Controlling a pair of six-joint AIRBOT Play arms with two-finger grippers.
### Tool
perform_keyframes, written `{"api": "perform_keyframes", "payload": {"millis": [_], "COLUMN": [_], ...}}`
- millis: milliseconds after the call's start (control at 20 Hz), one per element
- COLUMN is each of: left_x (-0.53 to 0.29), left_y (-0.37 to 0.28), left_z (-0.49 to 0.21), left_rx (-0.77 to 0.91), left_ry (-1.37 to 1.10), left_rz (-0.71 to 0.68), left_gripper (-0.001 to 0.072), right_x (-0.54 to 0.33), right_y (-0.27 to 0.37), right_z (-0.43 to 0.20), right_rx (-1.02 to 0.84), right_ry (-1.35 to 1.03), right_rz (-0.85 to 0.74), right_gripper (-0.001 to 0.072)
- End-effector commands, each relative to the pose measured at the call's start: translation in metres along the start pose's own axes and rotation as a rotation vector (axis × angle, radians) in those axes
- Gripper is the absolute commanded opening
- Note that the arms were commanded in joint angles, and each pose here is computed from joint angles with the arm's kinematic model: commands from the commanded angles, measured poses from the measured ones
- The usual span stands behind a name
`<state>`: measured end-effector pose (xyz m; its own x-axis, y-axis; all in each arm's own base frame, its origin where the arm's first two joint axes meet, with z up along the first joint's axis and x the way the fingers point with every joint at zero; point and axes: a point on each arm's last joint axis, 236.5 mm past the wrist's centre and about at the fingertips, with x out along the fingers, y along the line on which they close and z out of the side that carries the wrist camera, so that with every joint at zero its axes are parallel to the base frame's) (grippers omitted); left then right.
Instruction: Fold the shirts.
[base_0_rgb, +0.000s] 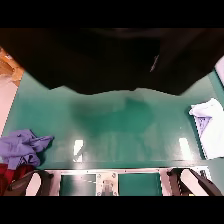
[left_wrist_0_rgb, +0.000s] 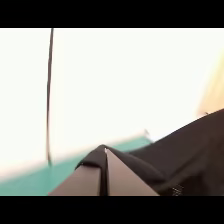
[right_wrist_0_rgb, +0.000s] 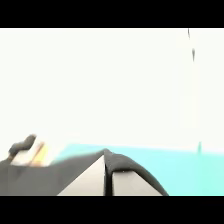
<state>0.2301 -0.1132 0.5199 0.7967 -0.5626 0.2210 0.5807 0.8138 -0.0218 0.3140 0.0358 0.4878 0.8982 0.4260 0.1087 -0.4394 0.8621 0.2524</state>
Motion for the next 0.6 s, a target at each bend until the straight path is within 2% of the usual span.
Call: {"api": "perform_keyframes", "payload": {"millis": [0,150,250,300,400,550], "left_x": [-0.038,-0.040,-0.035,-0.026,-0.006,0.027], "left_y": [-0.083,-0.050,-0.003,0.018,0.058,0.107], "left_z": [0.073,0.060,0.032,0.012,-0.048,-0.161], "left_rx": [0.225,0.188,0.110,0.057,-0.081,-0.385], "left_ry": [-0.141,-0.061,0.038,0.092,0.237,0.407], "left_rz": [-0.003,0.147,0.254,0.260,0.228,0.065], "left_gripper": [0.0022,0.0022,0.0022,0.0022,0.0022,0.0022], "right_x": [-0.080,-0.104,-0.090,-0.076,-0.047,0.000], "right_y": [0.096,0.091,0.061,0.038,-0.012,-0.091], "right_z": [0.086,0.090,0.070,0.051,0.000,-0.114], "right_rx": [-0.272,-0.324,-0.261,-0.201,-0.032,0.176], "right_ry": [-0.354,-0.379,-0.293,-0.228,-0.092,0.123], "right_rz": [-0.120,-0.270,-0.294,-0.290,-0.263,-0.251], "right_gripper": [0.0016,0.0016,0.0015,0.0016,0.0015,0.0016]}}
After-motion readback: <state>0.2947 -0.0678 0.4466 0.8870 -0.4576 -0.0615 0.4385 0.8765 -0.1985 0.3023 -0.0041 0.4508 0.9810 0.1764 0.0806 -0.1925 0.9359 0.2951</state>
